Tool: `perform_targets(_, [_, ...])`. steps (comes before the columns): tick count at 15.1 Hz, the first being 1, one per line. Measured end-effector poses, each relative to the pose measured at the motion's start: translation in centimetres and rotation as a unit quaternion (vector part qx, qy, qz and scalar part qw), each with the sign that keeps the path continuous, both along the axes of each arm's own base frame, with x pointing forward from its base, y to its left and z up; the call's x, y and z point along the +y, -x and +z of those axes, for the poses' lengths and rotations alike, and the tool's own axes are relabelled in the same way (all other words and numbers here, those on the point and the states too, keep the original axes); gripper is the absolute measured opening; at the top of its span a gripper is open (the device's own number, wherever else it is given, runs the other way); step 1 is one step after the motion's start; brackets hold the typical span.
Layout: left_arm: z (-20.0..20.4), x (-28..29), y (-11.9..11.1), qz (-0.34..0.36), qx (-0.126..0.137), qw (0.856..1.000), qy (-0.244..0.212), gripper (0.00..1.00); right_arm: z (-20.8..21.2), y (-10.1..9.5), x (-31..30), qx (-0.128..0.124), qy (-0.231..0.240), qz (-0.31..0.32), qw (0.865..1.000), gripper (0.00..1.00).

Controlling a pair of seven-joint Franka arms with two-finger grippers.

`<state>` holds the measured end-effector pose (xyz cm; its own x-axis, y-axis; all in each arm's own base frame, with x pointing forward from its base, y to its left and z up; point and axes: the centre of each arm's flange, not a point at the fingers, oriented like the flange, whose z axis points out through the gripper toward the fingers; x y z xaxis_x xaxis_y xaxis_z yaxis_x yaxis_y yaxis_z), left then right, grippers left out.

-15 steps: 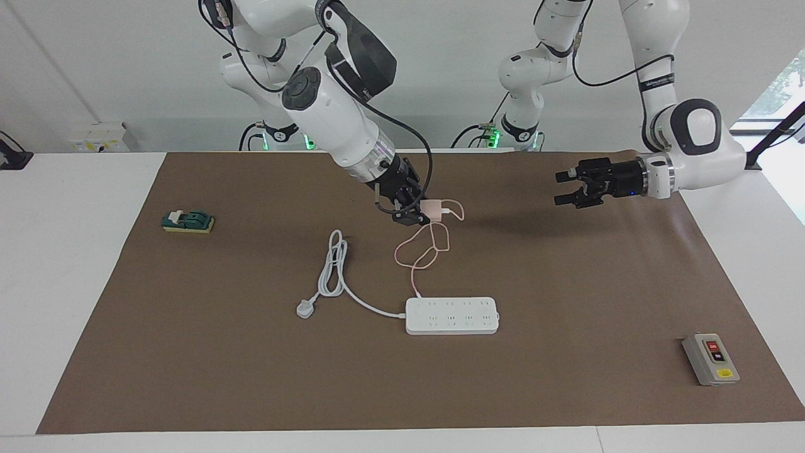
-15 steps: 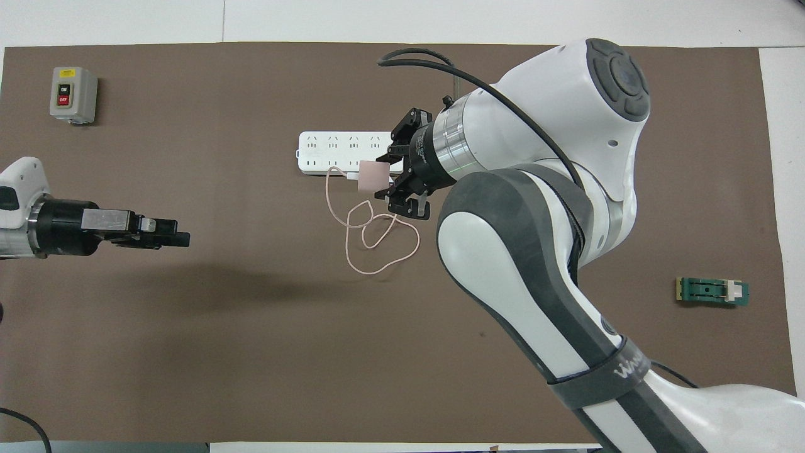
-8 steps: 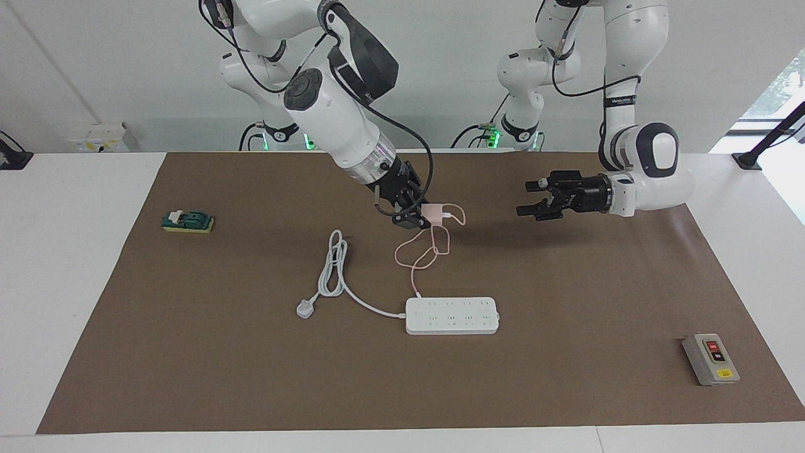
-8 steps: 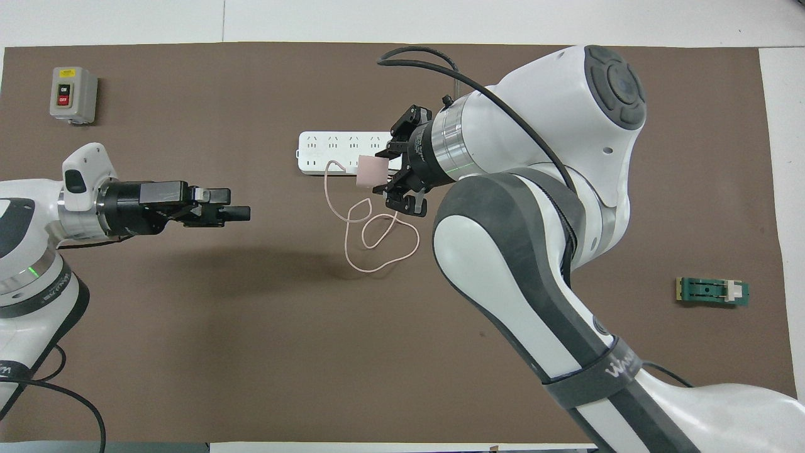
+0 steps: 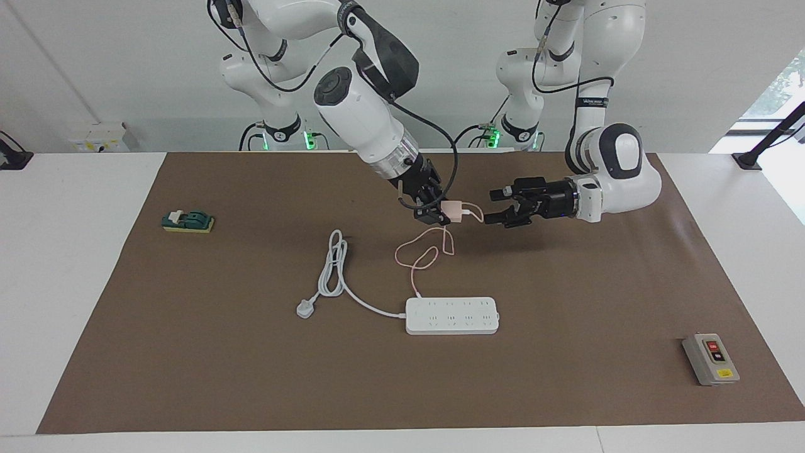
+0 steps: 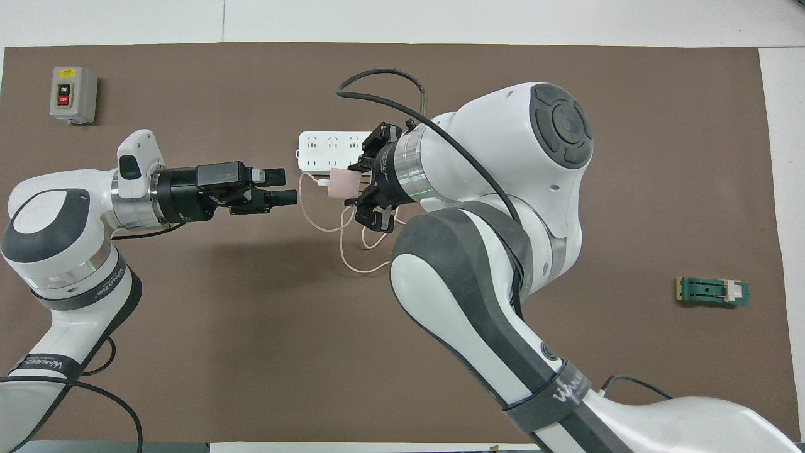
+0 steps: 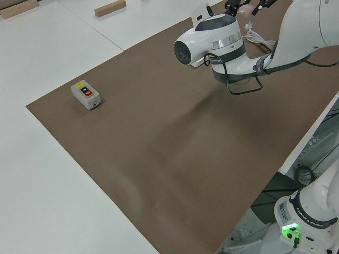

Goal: Plug charger into power strip

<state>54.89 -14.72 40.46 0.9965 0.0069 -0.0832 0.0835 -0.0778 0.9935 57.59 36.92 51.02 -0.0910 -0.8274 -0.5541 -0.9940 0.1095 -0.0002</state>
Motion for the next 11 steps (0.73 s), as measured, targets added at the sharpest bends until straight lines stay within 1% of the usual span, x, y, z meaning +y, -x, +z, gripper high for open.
perform_targets(5, [-0.2,-1.8,0.2,0.0,0.001,1.0,-0.004,1.0,-0.1,0.0,0.0,0.001,0.001,0.0,1.0,0.47])
perform_targets(9, [-0.1,-3.8,0.5,-0.003,0.002,1.0,-0.001,1.0,-0.6,0.8,0.7,0.01,0.008,0.015,1.0,0.47])
perform_targets(11, [-0.2,-3.7,0.4,-0.002,0.002,1.0,-0.001,0.97,-0.9,1.2,0.9,0.011,0.011,0.02,1.0,0.47])
